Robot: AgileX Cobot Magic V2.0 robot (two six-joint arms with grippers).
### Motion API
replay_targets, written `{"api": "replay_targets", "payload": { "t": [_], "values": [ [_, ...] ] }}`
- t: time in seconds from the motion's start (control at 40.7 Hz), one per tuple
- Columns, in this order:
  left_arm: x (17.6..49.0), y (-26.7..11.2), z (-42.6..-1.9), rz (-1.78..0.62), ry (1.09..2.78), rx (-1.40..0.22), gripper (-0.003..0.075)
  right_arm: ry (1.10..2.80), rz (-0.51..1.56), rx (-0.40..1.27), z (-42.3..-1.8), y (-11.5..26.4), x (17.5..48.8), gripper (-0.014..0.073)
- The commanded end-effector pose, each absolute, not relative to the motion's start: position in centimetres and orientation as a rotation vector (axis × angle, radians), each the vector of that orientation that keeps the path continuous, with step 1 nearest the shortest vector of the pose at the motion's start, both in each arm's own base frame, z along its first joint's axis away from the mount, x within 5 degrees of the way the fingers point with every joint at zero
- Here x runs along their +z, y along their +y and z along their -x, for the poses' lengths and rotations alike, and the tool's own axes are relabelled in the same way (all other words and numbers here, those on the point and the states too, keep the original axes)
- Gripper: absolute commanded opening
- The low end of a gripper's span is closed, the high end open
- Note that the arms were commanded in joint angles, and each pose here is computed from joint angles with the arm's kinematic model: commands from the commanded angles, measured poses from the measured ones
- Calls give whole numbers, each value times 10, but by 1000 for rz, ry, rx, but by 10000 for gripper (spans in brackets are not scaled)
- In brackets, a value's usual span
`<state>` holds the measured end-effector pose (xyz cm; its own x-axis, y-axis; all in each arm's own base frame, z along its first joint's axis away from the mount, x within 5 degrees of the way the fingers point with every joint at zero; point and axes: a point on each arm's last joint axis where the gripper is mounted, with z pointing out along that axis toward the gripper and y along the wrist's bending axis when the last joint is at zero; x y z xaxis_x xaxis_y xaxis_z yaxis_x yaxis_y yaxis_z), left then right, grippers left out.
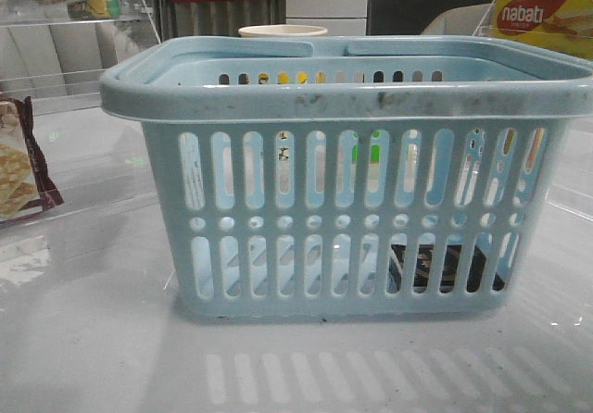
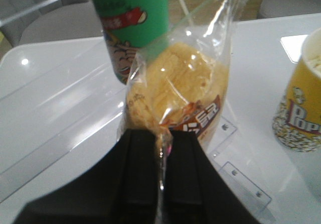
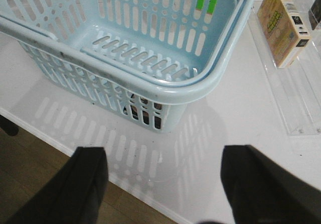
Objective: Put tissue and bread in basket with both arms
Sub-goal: 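Lift the bread bag and carry it over the basket with the left gripper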
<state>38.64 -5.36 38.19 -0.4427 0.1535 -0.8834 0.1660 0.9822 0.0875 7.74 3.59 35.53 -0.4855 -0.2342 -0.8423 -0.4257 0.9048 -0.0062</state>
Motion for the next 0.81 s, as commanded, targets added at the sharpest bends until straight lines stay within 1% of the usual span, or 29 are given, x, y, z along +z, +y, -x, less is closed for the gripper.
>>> {"api": "replay_targets", "payload": {
  "t": [0.0, 0.098, 0.147, 0.295, 0.54, 0.663, 0.786],
  "values": [
    [445, -68, -343, -325, 1845, -13, 90, 2009, 456, 255, -80, 36, 368, 579],
    [460, -84, -316, -451, 1826, -4, 90, 2009, 456, 255, -80, 36, 368, 579],
    [468, -94, -300, -499, 1819, -27, 90, 2009, 456, 255, -80, 36, 368, 579],
    [473, -120, -270, -621, 1837, -101, 90, 2009, 456, 255, -80, 36, 368, 579],
    [459, -170, -244, -843, 1895, -212, 90, 2009, 456, 255, -80, 36, 368, 579],
    [445, -194, -245, -902, 1923, -285, 90, 2009, 456, 255, -80, 36, 368, 579],
    [424, -215, -254, -941, 1985, -340, 90, 2009, 456, 255, -80, 36, 368, 579]
  ]
}}
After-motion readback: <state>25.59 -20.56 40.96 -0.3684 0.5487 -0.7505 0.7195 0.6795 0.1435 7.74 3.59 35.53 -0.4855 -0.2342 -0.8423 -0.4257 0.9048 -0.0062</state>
